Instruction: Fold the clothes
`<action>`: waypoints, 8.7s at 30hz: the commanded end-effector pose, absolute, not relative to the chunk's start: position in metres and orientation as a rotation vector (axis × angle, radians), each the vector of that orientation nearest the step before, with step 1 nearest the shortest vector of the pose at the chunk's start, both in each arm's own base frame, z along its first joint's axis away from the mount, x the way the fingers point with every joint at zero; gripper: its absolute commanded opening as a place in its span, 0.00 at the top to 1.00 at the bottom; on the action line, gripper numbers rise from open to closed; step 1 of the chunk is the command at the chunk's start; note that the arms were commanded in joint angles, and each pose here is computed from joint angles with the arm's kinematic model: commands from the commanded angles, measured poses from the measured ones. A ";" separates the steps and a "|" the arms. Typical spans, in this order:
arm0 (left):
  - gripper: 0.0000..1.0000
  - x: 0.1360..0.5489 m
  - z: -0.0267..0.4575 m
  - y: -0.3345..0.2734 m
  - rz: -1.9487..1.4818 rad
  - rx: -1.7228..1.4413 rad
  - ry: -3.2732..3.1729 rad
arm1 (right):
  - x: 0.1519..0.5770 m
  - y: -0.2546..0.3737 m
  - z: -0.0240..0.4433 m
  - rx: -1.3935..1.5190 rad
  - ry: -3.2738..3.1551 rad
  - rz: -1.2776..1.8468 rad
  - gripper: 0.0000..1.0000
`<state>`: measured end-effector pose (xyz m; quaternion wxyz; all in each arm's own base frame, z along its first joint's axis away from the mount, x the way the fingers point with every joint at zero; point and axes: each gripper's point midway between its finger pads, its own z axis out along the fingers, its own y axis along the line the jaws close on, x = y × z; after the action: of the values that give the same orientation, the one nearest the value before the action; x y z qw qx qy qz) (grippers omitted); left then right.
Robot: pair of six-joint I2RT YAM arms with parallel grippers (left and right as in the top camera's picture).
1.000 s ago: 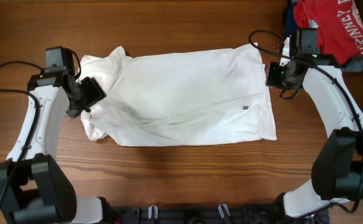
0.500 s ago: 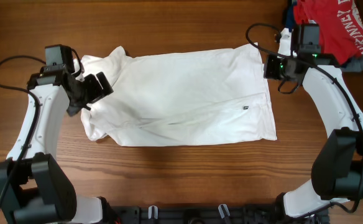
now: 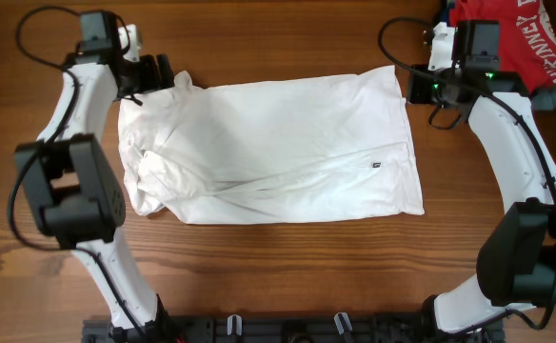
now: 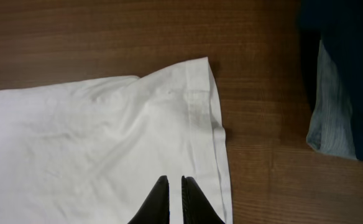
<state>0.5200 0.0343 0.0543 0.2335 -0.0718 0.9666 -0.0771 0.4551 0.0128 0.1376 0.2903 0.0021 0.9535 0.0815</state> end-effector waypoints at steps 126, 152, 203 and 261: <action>0.91 0.393 0.003 -0.006 0.092 0.116 3.100 | 0.459 0.030 0.136 -0.066 2.542 0.243 0.91; 0.96 0.493 0.067 0.061 0.079 -0.640 2.622 | 0.534 0.050 0.094 -0.199 2.338 0.308 0.88; 0.96 0.496 0.068 0.066 0.027 -0.748 2.584 | 0.574 0.060 -0.015 -0.169 2.302 0.221 0.86; 0.96 0.486 0.135 0.074 0.010 -0.743 2.478 | 0.579 0.051 -0.011 -0.268 2.469 -0.065 0.75</action>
<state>0.4823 0.0719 0.1227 0.2600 -0.2693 0.9272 0.0094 0.5785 0.0734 0.0036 0.3393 -0.1452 0.9292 0.0213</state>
